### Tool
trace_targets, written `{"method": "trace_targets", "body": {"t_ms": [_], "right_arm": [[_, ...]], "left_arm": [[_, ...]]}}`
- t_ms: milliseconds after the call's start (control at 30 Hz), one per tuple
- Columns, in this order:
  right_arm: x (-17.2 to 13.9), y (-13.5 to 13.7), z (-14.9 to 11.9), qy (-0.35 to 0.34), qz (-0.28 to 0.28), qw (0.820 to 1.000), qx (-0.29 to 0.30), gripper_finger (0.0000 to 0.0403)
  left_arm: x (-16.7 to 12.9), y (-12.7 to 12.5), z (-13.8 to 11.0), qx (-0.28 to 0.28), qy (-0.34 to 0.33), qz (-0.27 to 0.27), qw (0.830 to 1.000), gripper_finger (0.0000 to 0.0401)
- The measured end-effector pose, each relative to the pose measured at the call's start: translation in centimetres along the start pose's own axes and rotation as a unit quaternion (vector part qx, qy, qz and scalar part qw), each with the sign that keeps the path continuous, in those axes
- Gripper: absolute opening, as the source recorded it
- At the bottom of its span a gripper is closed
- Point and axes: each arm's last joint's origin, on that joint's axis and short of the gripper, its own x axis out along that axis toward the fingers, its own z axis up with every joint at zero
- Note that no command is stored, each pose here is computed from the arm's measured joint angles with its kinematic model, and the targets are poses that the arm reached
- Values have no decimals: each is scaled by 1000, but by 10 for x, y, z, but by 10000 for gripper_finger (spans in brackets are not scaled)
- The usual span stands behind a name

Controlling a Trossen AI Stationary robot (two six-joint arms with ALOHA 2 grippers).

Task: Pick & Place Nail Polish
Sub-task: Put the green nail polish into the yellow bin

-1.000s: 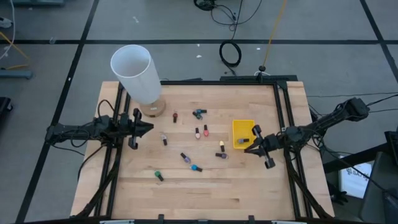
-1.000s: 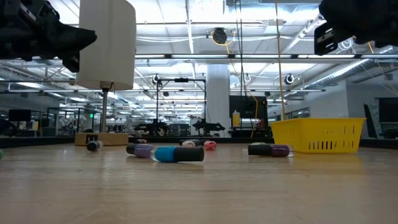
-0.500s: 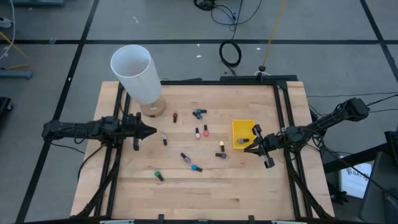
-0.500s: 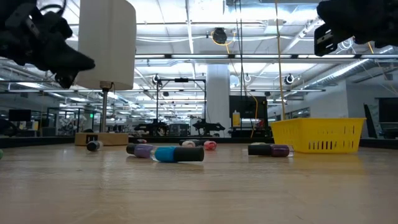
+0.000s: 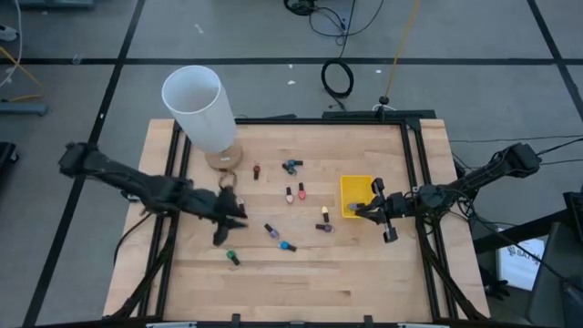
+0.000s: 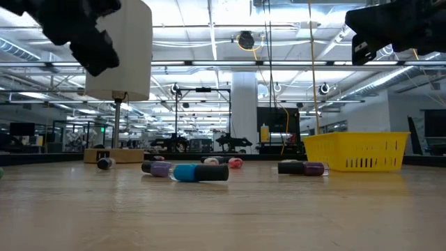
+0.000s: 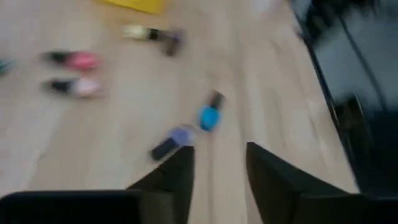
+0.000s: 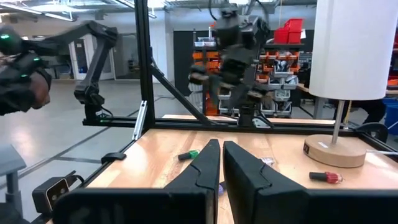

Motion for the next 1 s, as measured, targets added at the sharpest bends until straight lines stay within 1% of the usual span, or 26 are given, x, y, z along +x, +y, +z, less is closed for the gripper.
{"method": "trace_targets", "body": {"t_ms": [67, 133, 167, 300, 400, 467, 567, 633, 667, 733, 833, 900, 1000], "right_arm": [[0, 0, 0, 0, 0, 1000, 1, 11], [0, 0, 0, 0, 0, 1000, 2, 12], [0, 0, 0, 0, 0, 1000, 2, 13], [0, 0, 0, 2, 0, 1000, 1, 12], [0, 0, 0, 2, 0, 1000, -1, 11], [0, 0, 0, 3, 0, 1000, -2, 12], [0, 0, -1, 4, 0, 1000, -2, 13], [0, 0, -1, 4, 0, 1000, -2, 11], [0, 0, -1, 4, 0, 1000, -2, 11], [0, 0, -1, 4, 0, 1000, -2, 11], [0, 0, -1, 4, -1, 1000, -2, 11], [0, 0, -1, 4, -1, 1000, -2, 11], [0, 0, -1, 4, -1, 1000, -1, 11]], "left_arm": [[11, -12, -2, 90, 46, -53, 993, 174], [20, -21, -7, 143, 76, -96, 982, 188], [24, -25, -9, 158, 84, -105, 978, 193], [42, -39, -19, 185, 102, -123, 970, 199], [52, -48, -27, 178, 115, -137, 968, 196], [55, -54, -34, 167, 137, -154, 964, 193], [58, -62, -45, 181, 165, -167, 955, 192], [59, -65, -51, 208, 173, -165, 949, 191], [60, -66, -54, 222, 175, -153, 947, 191], [61, -65, -59, 249, 181, -118, 944, 191], [64, -62, -65, 290, 192, -73, 935, 191], [66, -61, -66, 309, 195, -62, 929, 191], [70, -60, -70, 319, 209, -59, 922, 191]]}}
